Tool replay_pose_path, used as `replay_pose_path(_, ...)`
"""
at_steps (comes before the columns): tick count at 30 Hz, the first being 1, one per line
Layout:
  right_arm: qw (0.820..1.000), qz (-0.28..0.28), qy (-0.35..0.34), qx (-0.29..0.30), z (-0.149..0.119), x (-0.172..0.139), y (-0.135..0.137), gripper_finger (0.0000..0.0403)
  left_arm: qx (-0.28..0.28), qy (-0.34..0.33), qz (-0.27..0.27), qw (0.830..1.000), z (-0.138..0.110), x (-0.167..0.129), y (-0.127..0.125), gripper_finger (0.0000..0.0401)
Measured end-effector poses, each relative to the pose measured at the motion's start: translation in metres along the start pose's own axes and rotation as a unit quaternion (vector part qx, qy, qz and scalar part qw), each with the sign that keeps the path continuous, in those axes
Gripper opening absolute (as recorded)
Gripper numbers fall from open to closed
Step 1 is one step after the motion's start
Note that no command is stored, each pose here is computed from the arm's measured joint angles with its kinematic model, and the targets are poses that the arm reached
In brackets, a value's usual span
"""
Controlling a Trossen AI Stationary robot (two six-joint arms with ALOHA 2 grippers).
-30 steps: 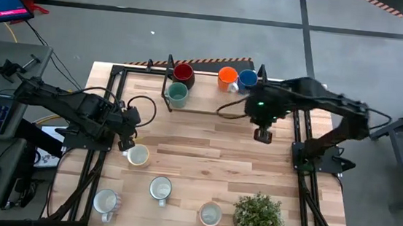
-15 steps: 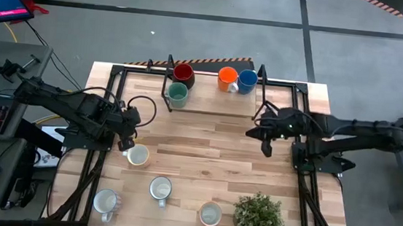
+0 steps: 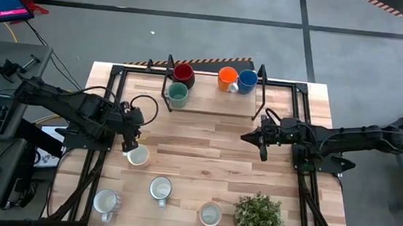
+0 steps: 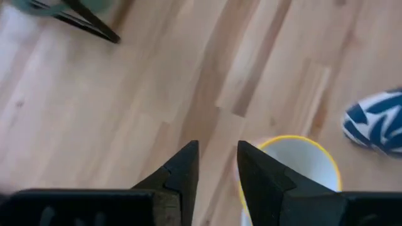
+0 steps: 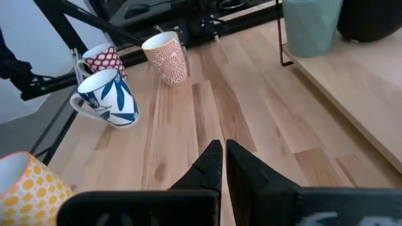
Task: Place coffee mugs
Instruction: Put the orange pattern mug on the shelf
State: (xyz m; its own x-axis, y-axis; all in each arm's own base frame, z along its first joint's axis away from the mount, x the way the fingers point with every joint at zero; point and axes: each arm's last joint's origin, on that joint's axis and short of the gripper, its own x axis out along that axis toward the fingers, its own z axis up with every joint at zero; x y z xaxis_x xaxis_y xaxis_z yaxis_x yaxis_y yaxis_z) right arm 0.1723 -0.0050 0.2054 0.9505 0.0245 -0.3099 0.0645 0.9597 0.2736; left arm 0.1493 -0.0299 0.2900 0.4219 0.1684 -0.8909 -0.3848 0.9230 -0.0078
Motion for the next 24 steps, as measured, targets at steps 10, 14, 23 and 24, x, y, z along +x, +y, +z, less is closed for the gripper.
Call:
replay_pose_path(10, 0.997, -0.056, -0.023, 0.047, 0.004, 0.000, -0.002, 0.0002, 0.057, 0.098, -0.021, 0.993, 0.005, 0.029, -0.022, 0.0198)
replay_pose_path(14, 0.997, -0.057, -0.023, 0.046, 0.004, 0.000, -0.002, 0.0002, 0.067, 0.125, -0.004, 0.990, 0.008, 0.042, -0.028, 0.0226)
replay_pose_path(23, 0.997, -0.054, -0.018, 0.047, 0.004, 0.000, -0.002, 0.0002, 0.139, 0.180, 0.020, 0.974, 0.010, 0.070, -0.040, 0.0230)
replay_pose_path(24, 0.997, -0.054, -0.018, 0.047, 0.004, 0.000, -0.002, 0.0002, 0.147, 0.185, 0.022, 0.971, 0.010, 0.073, -0.041, 0.0230)
